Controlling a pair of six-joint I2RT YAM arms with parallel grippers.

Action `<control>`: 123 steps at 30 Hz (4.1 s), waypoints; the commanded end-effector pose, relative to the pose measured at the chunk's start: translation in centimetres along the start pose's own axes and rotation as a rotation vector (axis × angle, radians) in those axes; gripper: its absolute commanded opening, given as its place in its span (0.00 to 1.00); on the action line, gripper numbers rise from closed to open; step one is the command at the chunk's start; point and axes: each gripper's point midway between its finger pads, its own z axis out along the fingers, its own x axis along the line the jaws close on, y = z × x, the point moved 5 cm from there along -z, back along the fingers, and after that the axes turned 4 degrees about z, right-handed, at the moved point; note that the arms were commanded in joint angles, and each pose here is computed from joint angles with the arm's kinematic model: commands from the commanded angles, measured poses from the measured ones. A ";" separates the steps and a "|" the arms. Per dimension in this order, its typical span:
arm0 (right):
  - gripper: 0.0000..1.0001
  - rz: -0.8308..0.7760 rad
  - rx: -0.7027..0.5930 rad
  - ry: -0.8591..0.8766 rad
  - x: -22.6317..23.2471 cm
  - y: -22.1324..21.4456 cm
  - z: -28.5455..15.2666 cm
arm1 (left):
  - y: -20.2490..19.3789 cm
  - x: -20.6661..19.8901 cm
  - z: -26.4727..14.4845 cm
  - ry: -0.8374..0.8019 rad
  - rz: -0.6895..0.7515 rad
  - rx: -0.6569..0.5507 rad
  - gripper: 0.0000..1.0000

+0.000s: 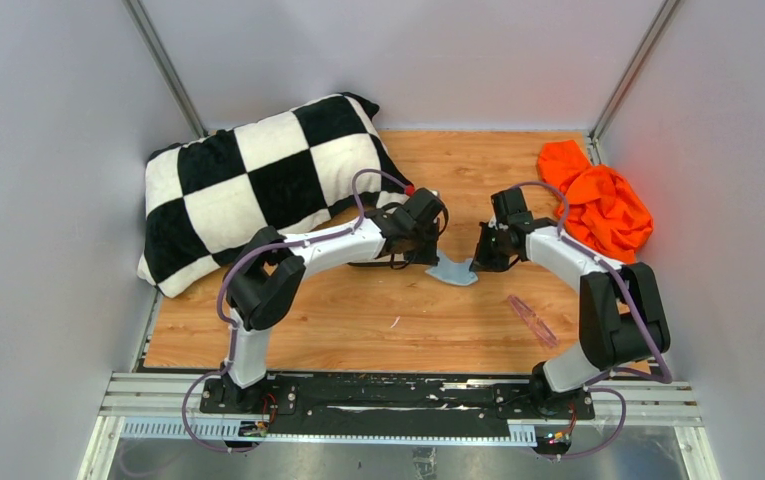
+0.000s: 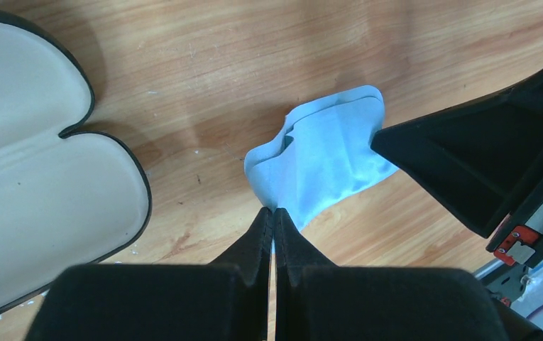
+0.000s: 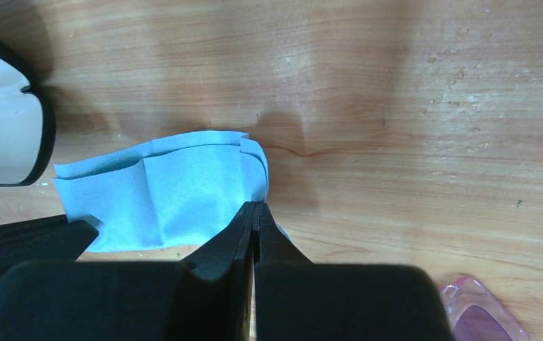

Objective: Organize the sunglasses
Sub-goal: Pick up the glasses cleaning cloth from the center of the board, then place the glasses cleaning cloth in the sunglasses case.

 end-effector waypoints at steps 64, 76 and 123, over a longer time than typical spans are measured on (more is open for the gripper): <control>0.00 -0.287 0.147 0.082 14.4 -1.7 6.5 | -1.3 17.7 -3.9 0.355 -0.031 0.096 0.00; 0.00 -0.291 0.140 0.042 13.4 -1.7 7.1 | -2.1 17.8 -4.0 0.346 -0.023 0.111 0.00; 0.41 -0.362 0.046 0.111 15.9 -0.7 2.1 | -0.1 14.6 -10.4 0.377 0.013 -0.069 0.44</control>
